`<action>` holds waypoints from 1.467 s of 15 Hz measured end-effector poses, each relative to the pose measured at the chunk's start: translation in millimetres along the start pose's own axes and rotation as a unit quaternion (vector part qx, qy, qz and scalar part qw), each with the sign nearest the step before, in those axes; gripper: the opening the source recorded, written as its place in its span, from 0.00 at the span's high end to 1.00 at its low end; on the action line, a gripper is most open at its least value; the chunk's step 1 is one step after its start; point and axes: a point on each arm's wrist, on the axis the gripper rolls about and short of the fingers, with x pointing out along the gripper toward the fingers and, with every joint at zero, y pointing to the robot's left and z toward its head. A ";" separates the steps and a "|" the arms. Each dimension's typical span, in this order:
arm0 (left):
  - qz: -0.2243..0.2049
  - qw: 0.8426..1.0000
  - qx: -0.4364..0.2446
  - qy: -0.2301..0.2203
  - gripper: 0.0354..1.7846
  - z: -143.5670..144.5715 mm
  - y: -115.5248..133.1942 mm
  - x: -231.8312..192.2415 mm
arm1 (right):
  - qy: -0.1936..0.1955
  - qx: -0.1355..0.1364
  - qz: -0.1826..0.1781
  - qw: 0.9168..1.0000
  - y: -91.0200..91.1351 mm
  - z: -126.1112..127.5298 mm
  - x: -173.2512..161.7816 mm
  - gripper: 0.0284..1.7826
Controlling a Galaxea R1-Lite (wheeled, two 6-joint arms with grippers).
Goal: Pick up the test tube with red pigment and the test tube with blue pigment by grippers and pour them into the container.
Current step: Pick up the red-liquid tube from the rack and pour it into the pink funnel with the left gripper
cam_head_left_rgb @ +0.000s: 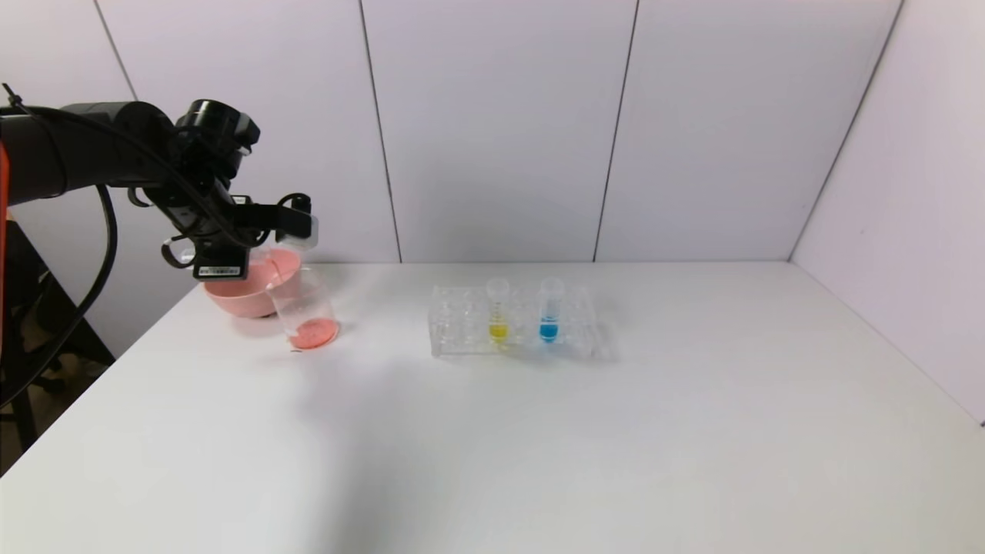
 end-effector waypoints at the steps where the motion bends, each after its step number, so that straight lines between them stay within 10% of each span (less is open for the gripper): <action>1: 0.000 1.000 0.000 0.000 0.76 0.0 0.0 0.0 | 0.000 0.000 0.000 1.000 0.0 0.0 0.0 0.00; 22: 0.007 0.999 0.008 0.046 0.76 6.4 -2.1 1.0 | 0.000 0.000 0.000 1.000 0.0 0.0 0.0 0.00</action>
